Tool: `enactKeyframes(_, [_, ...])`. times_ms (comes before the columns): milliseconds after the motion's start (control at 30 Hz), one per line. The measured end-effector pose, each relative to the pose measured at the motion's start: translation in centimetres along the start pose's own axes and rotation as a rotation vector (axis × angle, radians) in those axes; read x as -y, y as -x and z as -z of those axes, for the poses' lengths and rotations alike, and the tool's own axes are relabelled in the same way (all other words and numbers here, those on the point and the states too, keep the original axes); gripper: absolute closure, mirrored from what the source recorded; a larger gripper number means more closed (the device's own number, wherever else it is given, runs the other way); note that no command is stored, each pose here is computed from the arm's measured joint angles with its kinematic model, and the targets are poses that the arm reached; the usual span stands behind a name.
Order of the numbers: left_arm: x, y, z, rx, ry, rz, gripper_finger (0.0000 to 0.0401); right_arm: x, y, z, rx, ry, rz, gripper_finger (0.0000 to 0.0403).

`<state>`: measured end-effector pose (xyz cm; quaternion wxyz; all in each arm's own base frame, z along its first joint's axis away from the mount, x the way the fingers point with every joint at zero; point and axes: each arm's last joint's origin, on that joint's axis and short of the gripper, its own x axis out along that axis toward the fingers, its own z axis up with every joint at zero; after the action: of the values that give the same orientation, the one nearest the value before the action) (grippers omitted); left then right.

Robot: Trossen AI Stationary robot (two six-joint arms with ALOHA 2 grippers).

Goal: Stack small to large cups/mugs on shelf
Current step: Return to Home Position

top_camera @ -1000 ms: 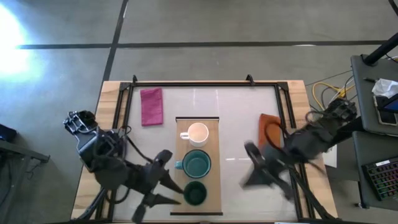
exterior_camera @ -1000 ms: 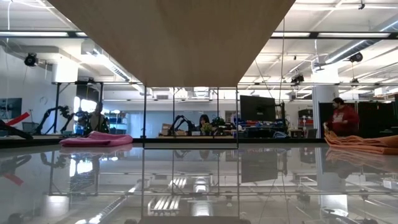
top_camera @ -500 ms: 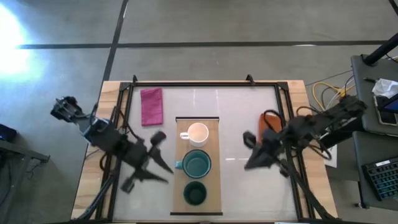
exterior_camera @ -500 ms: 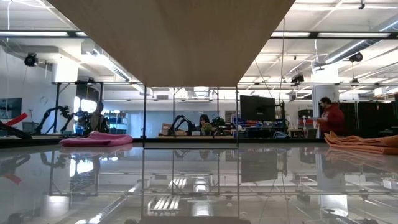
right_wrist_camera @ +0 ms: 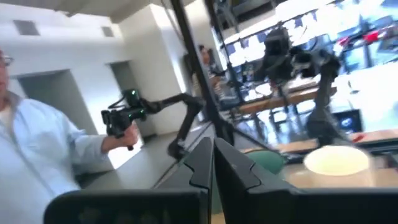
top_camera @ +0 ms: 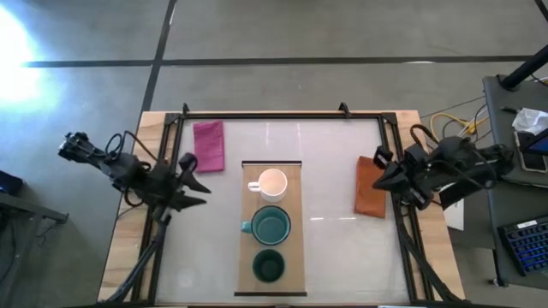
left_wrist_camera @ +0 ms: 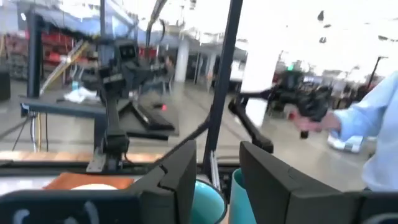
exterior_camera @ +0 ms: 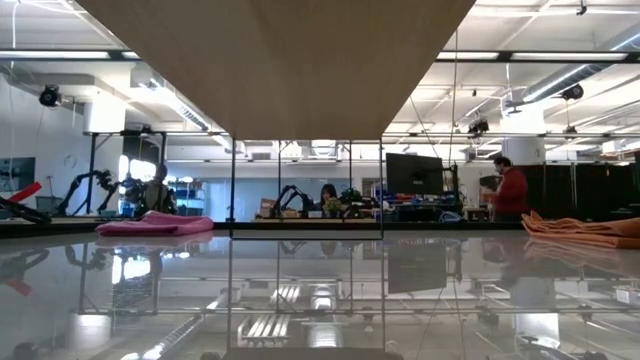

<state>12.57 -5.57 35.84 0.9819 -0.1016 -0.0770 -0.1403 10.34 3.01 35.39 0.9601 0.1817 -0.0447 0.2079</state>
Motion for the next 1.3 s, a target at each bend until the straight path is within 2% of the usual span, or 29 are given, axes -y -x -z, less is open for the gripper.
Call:
enactKeyframes(133, [-1.0,2.1,3.1,-0.009,-0.002,-0.016,0.0292,0.4,2.0,0.9,0.027,0.023,0.055,0.0394])
enactKeyframes(233, [-1.8,4.3,4.4,0.017,-0.004,-0.098,0.0292,0.7,3.2,1.6,0.053,0.005,0.101,0.0394])
enactKeyframes(400, [-2.9,7.7,5.0,0.067,-0.013,-0.218,0.0292,1.3,3.9,3.1,0.047,-0.012,0.137,0.0394])
enactKeyframes(533, [-3.3,9.9,5.1,0.112,-0.007,-0.196,0.0292,1.4,4.9,3.7,0.065,-0.007,0.169,0.0394])
enactKeyframes(633, [-3.2,9.7,5.8,0.011,-0.001,-0.158,0.0292,1.6,5.6,4.3,0.092,-0.001,0.169,0.0394])
enactKeyframes(700, [-3.0,9.4,5.8,0.019,0.023,-0.128,0.0292,1.7,6.1,4.9,0.113,-0.002,0.162,0.0394])
enactKeyframes(800, [-3.3,9.1,7.3,-0.016,0.031,-0.151,0.0292,2.1,6.3,6.0,0.145,0.019,0.153,0.0394])
enactKeyframes(933, [-3.4,8.6,8.2,0.034,0.033,-0.152,0.0292,2.6,6.1,7.2,0.203,0.047,0.130,0.0394])
enactKeyframes(1067, [-3.7,7.9,10.6,0.021,0.030,-0.199,0.0292,3.6,5.1,9.2,0.185,0.011,0.136,0.0394])
enactKeyframes(1300, [-4.4,7.1,15.7,0.056,0.160,-0.200,0.0292,4.9,4.5,12.0,0.225,-0.007,0.118,0.0394])
